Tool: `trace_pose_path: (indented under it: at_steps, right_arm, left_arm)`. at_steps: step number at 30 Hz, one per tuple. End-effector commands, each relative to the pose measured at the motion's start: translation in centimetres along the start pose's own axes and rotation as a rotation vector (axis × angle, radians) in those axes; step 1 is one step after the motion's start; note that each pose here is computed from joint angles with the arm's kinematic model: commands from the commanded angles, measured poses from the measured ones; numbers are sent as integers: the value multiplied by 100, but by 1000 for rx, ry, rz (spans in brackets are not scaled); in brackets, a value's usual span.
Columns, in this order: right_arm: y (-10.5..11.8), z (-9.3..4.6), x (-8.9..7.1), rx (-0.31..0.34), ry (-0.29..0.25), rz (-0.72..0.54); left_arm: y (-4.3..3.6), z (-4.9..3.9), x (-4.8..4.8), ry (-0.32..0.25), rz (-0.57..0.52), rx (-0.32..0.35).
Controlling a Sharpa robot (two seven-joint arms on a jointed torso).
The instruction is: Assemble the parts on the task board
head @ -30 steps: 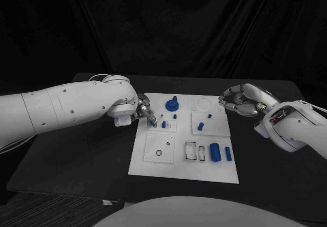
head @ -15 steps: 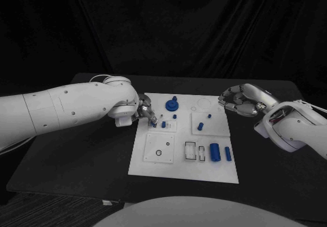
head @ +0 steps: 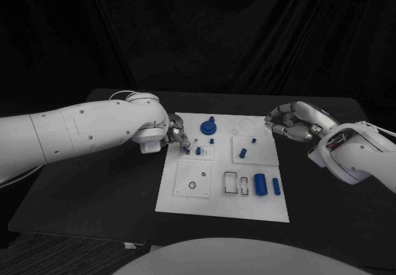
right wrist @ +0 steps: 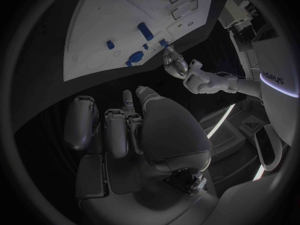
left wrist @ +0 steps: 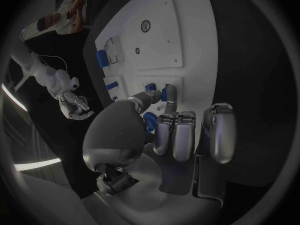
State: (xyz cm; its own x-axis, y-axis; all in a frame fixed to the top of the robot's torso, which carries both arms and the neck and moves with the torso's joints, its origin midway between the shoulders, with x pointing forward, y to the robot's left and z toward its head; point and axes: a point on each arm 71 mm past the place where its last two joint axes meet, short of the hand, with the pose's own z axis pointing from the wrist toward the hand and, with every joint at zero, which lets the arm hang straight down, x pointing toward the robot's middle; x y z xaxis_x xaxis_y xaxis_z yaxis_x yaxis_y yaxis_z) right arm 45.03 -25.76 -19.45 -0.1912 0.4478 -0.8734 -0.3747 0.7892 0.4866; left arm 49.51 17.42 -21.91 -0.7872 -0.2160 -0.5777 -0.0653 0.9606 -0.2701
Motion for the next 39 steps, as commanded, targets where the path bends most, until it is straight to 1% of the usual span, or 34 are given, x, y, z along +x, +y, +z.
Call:
trace_pose_path:
  at_steps: [1,14,39]
  right_arm:
    - [-14,-4,11,17,4,0]
    - [-17,-3,14,19,7,-1]
    - [-18,-3,19,23,12,0]
  left_arm:
    - [-21,9,14,4,2,20]
    - [0,28,26,10,1,22]
    - [-6,52,58,30,11,30]
